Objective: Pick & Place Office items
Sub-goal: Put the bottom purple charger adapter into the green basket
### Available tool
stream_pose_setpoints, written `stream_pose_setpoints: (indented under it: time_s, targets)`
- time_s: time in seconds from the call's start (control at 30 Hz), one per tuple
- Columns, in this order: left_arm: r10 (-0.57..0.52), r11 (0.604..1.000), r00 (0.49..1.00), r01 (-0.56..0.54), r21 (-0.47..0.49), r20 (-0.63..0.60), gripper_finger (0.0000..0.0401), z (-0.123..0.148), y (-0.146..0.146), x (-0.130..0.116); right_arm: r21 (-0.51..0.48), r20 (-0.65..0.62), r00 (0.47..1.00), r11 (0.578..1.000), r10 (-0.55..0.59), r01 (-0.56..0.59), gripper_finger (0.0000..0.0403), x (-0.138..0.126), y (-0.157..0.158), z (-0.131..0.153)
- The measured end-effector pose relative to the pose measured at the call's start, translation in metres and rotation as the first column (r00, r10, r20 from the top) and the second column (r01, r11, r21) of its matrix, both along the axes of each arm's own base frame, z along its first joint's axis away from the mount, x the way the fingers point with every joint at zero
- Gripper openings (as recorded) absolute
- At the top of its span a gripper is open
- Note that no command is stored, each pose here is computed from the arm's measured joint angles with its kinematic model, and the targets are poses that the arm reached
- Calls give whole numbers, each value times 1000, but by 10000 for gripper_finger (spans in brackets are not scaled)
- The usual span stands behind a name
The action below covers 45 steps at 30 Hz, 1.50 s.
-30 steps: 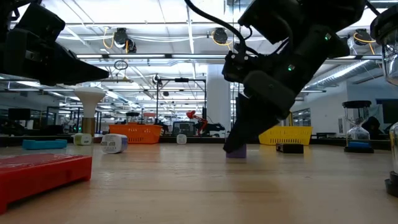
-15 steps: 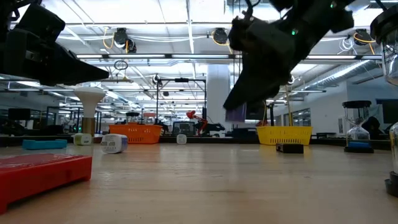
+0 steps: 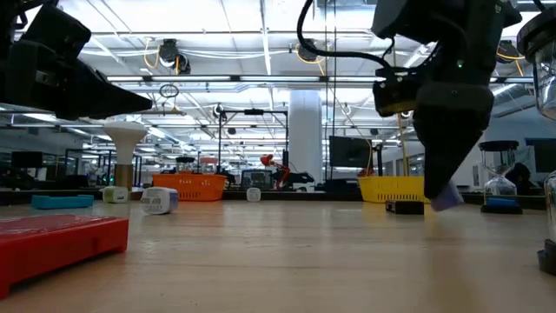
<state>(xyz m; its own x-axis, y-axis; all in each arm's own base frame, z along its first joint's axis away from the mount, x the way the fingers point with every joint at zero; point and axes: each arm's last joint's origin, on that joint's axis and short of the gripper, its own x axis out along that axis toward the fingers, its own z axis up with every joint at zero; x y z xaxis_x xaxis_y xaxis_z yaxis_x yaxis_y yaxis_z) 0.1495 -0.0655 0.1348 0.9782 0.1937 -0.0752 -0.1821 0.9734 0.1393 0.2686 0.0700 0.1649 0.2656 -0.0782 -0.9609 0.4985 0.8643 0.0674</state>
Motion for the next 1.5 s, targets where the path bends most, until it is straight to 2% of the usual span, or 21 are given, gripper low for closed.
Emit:
stream_pose_setpoints:
  time_s: [0.1, 0.33, 0.63, 0.87, 0.97, 1.07, 1.27, 1.37, 1.5]
  targets:
    - [0, 1000, 1000, 0, 0, 0, 33, 0, 0, 0, 1, -7, 1000, 1000, -1, 1, 129, -1, -1, 1]
    - [0, 1000, 1000, 0, 0, 0, 33, 0, 0, 0, 18, -13, 1000, 1000, -23, 23, 162, -4, -8, -9]
    - [0, 1000, 1000, 0, 0, 0, 33, 0, 0, 0, 39, -28, 999, 998, -44, 45, 141, -6, -14, -14]
    - [0, 1000, 1000, 0, 0, 0, 33, 0, 0, 0, 43, -18, 999, 998, -34, 35, 200, -7, -13, -10]
    - [0, 1000, 1000, 0, 0, 0, 33, 0, 0, 0, 45, -3, 999, 998, -34, 34, 213, -10, -13, -4]
    - [0, 1000, 1000, 0, 0, 0, 33, 0, 0, 0, 43, -11, 1000, 999, -17, 17, 202, -11, -8, -4]
    - [0, 1000, 1000, 0, 0, 0, 33, 0, 0, 0, 47, -23, 1000, 999, 16, -15, 128, -14, 1, -5]
    - [0, 1000, 1000, 0, 0, 0, 33, 0, 0, 0, 96, -49, 999, 995, 19, -14, 127, -19, 7, 3]
    - [0, 1000, 1000, 0, 0, 1, 33, 0, 0, 0, 155, -92, 996, 988, 7, 8, 127, -26, 19, 31]
